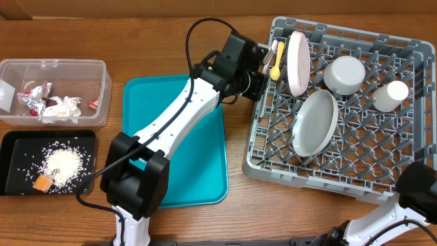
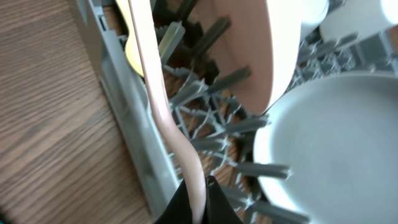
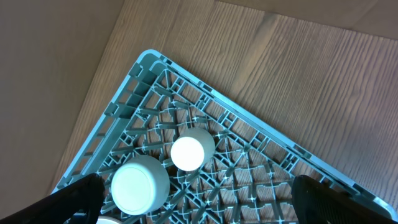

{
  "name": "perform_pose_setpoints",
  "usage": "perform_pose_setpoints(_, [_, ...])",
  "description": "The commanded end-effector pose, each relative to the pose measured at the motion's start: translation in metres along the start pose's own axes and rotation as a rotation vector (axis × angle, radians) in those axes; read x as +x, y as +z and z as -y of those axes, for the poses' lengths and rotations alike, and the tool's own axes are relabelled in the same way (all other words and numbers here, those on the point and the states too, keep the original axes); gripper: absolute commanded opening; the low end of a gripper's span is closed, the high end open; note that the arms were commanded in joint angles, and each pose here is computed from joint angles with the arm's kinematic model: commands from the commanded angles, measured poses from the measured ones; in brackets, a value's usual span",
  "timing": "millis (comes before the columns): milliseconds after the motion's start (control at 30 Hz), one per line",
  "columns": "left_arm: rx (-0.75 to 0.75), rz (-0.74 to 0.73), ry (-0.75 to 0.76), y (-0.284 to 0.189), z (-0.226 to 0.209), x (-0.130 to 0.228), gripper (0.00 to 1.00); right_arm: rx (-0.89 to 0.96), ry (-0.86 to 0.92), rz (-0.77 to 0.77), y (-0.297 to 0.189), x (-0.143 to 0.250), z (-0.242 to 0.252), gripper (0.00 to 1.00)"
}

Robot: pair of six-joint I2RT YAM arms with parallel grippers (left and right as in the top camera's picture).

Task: Sort waste into correct bins and load items into the dishwasher rack

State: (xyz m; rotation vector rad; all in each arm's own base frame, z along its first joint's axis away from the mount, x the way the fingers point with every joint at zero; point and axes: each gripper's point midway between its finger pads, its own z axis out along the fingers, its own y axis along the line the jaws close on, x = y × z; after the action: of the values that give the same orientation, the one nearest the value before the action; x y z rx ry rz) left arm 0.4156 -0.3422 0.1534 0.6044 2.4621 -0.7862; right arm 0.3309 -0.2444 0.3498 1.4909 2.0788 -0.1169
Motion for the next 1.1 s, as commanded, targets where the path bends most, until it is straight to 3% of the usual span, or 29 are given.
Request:
perform_pose_setpoints(0, [0.037, 0.027, -0.115, 0.004, 0.011, -0.008, 0.04, 0.0, 0.007, 0.014, -0.004, -0.002, 0.001, 1.0])
perform_pose_setpoints(633, [0.086, 0.063, -0.131, 0.046, 0.021, -0.011, 0.04, 0.0, 0.007, 0.014, -0.004, -0.002, 0.001, 1.0])
perform_pose_setpoints(767, [0.088, 0.07, -0.139, 0.046, 0.021, -0.013, 0.11, 0.0, 0.007, 0.014, -0.004, -0.002, 0.001, 1.0])
perform_pose_setpoints(900, [0.088, 0.07, -0.139, 0.046, 0.021, -0.013, 0.25, 0.0, 0.007, 0.014, -0.004, -0.002, 0.001, 1.0])
perform_pose_setpoints(1067, [0.088, 0.072, -0.127, 0.046, 0.021, -0.013, 0.66, 0.0, 0.007, 0.014, -0.004, -0.002, 0.001, 1.0])
